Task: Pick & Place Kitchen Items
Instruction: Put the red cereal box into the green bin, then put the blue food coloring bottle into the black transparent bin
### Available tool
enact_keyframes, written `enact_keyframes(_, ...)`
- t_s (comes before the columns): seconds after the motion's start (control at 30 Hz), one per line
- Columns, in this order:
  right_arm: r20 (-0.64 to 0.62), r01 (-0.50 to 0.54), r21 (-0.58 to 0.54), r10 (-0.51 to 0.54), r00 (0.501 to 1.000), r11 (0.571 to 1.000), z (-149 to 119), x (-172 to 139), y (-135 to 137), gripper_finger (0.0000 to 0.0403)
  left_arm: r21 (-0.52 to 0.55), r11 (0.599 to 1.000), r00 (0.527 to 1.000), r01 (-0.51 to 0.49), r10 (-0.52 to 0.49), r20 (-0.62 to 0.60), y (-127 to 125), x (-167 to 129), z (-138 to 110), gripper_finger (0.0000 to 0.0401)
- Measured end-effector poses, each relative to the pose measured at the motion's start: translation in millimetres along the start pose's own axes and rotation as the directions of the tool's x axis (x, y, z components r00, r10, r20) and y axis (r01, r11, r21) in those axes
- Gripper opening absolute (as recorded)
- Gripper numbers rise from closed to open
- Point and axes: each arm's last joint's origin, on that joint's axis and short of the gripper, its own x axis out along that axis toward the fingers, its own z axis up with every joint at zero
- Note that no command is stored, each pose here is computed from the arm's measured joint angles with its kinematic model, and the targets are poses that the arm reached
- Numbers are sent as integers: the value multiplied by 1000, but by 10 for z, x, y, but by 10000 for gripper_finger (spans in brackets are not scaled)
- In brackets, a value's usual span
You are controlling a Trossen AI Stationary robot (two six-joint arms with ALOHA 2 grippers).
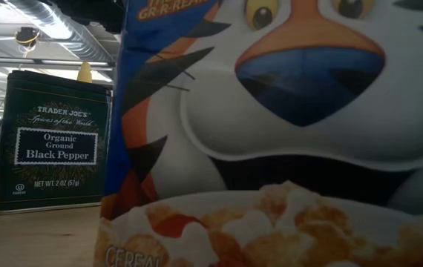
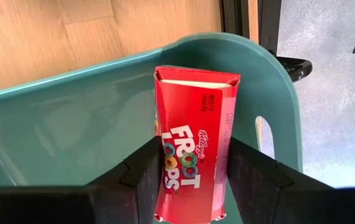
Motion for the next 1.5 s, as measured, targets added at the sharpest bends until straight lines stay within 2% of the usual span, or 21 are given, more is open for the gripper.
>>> enact_keyframes(0.2, 0, 0, 0, 0, 1000, 1000, 0, 0, 0, 172, 8, 1000, 1000, 14, -14, 3, -4, 0, 1, 253)
enact_keyframes(0.53, -2, 16, 1, -16, 1000, 1000, 4, 0, -9, 234, 10, 999, 999, 41, -41, 8, -12, 0, 3, 253)
enact_keyframes(0.83, 6, 36, -18, -36, 999, 999, 19, -35, -30, 238, 51, 998, 999, 39, -40, 17, -11, 0, 12, 253)
enact_keyframes(1.17, -5, 8, -14, -8, 1000, 1000, 56, -507, 7, 238, 110, 993, 999, 33, -37, 30, -7, -1, 25, 253)
enact_keyframes(1.33, 3, 9, 17, -9, 1000, 1000, 126, -806, 111, 238, 115, 993, 999, 33, -36, 31, -7, -1, 25, 253)
enact_keyframes(1.5, 29, 19, -7, -18, 999, 1000, 244, -1102, 307, 238, 96, 995, 999, 34, -37, 31, -7, -1, 26, 253)
